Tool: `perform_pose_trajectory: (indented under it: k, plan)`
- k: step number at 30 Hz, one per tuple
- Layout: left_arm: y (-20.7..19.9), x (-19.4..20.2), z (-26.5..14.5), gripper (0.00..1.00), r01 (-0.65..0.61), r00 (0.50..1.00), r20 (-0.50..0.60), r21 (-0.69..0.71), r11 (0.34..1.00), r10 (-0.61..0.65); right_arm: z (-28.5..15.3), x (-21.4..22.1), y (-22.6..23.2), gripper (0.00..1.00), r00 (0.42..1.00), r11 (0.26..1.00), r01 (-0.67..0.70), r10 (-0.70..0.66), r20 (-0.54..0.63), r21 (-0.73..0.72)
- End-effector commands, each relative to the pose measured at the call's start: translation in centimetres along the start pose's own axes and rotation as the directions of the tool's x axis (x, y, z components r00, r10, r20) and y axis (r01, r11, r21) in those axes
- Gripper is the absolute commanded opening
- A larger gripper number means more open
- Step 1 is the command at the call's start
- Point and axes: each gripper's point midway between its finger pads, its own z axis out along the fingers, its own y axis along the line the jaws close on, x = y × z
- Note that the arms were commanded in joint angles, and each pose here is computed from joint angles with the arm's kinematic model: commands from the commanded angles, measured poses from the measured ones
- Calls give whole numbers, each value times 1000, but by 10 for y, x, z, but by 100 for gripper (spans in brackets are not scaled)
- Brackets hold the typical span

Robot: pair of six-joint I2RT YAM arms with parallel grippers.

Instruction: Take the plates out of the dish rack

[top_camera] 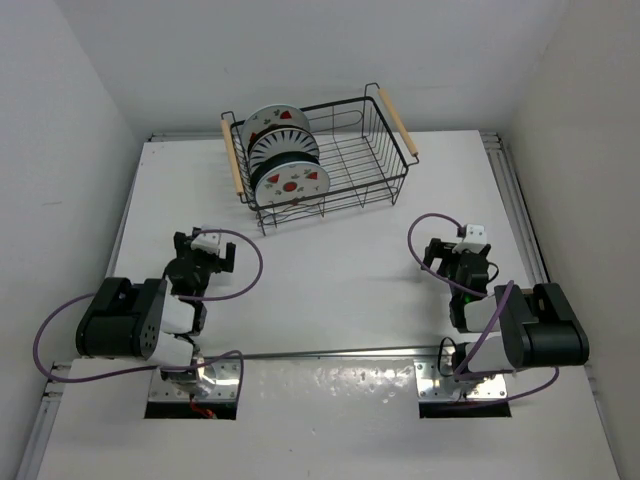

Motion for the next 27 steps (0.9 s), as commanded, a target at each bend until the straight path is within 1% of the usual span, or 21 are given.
perform_pose_trajectory:
  k: [1,3,6,7,8,9,11,12,13,14,15,16,17,19,20,22,23,24,25,26,27]
  plan:
    - [6,-24,7,100,9,996,84,-9,1000,-8,-10,2,2,99,1000,1000,0,1,17,-20]
    - [6,-24,7,100,7,996,84,-9,1000,-6,-13,-1,6,99,1000,999,9,-9,12,-41]
    - [6,-24,8,100,6,996,84,-11,1000,-5,-10,-30,11,99,999,999,7,-5,35,-54]
    - [12,-22,5,100,6,997,77,-53,999,-2,-11,-39,14,99,999,998,9,-5,52,-69]
    - [16,-32,5,100,33,993,111,-74,997,-25,-13,-39,18,99,999,995,27,-23,38,-96]
    - [31,-20,4,100,63,997,51,-164,984,-55,-17,-64,22,99,994,993,39,-27,108,-110]
    - [61,-32,13,100,194,981,57,-293,936,-185,-22,-84,24,99,987,990,67,-48,153,-121]
    - [75,-10,7,100,179,976,-46,-379,908,-211,-25,-91,24,99,988,991,60,-43,147,-116]
    - [82,-18,11,100,178,976,-47,-399,899,-214,-32,-113,23,99,979,994,48,-26,203,-102]
    - [89,-19,5,100,158,976,-71,-416,896,-205,-35,-114,20,99,984,996,23,-7,180,-85]
    - [92,-23,3,100,157,977,-68,-424,892,-204,-38,-134,19,99,977,997,15,1,212,-74]
    - [96,-27,0,100,170,975,-58,-438,883,-216,-45,-146,19,99,972,997,26,-8,236,-74]
    - [101,-38,0,100,173,972,-65,-450,876,-225,-47,-143,19,99,980,997,34,-19,200,-75]
    - [108,-44,2,100,193,954,-110,-486,852,-278,-56,-171,26,99,972,992,66,-40,230,-107]
    - [110,-50,5,100,178,936,-182,-489,854,-300,-60,-179,28,99,977,992,47,-22,213,-114]
    - [107,-59,6,100,175,923,-231,-462,869,-309,-65,-187,31,99,981,992,-30,52,188,-121]
    - [107,-70,7,100,156,917,-273,-430,889,-292,-69,-200,36,99,979,989,-23,52,197,-145]
    - [97,-78,12,100,156,918,-294,-350,924,-267,-72,-206,44,99,980,981,16,23,199,-192]
    - [96,-82,10,100,111,916,-337,-306,945,-217,-80,-213,64,99,976,949,101,-35,216,-300]
    - [95,-80,3,100,73,896,-404,-271,960,-182,-78,-214,72,99,981,931,121,-61,182,-344]
    - [103,-105,7,100,63,913,-374,-268,961,-164,-79,-215,79,99,983,913,137,-76,170,-384]
